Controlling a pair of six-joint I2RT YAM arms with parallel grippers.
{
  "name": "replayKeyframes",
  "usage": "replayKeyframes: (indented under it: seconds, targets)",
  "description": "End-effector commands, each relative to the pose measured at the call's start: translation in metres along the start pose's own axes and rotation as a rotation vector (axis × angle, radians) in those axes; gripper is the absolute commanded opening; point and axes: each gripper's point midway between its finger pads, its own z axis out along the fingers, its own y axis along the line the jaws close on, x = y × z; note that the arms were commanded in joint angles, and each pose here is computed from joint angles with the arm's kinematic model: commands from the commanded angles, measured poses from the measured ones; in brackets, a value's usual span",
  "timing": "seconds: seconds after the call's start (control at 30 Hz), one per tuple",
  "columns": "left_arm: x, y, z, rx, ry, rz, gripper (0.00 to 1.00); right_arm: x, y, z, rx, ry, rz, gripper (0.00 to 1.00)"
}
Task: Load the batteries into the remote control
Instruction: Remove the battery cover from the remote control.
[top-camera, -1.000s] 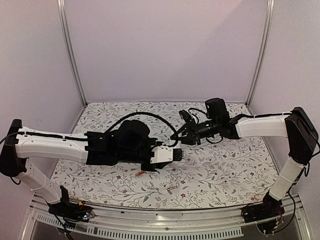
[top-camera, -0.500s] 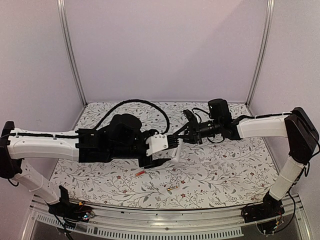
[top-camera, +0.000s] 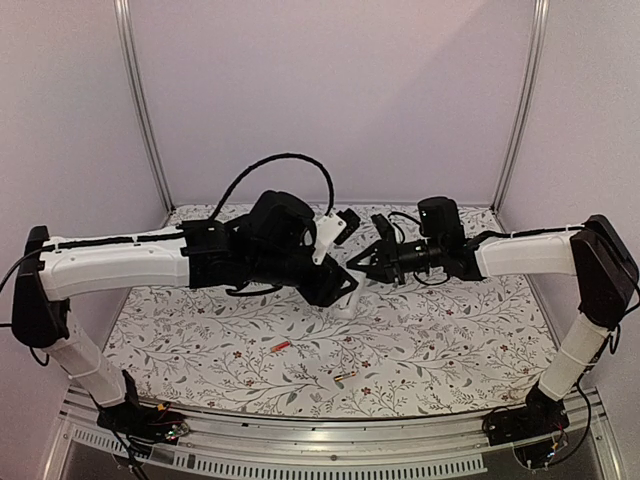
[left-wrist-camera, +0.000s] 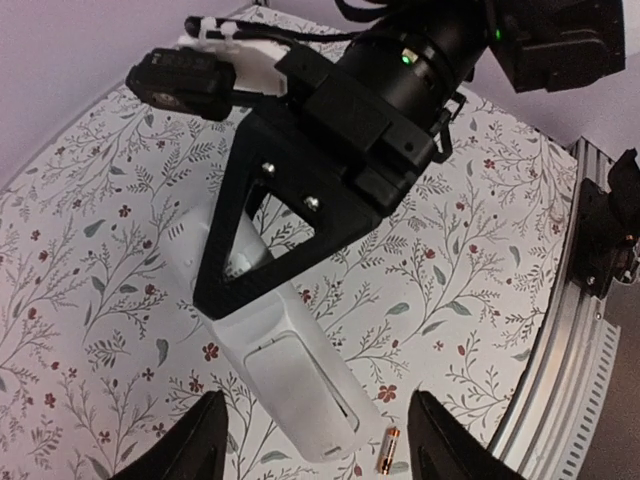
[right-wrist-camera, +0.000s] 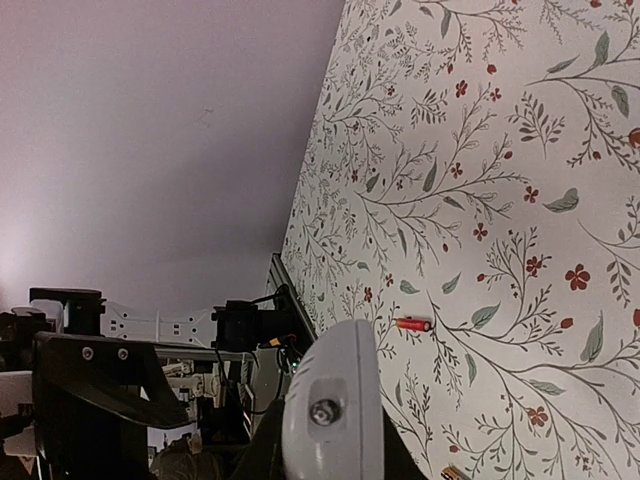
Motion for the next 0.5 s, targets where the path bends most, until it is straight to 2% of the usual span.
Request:
replayKeyframes:
  seconds: [0.0,0.2,0.47]
  targets:
    - [0.030,-0.002,0.009,0.015,0.142,-0.124,0.61,-0.009,0.012,-0.009,-0.014,-0.045,-0.045,0.00]
    - [0.047,-0.001,0.020,-0.002,0.216,-0.118,0.60,-0.010,0.015,-0.010,-0.017,-0.049,-0.047,0.00]
    - [0.053,0.001,0.029,-0.023,0.247,-0.111,0.56,-0.010,0.020,-0.012,-0.026,-0.050,-0.053,0.00]
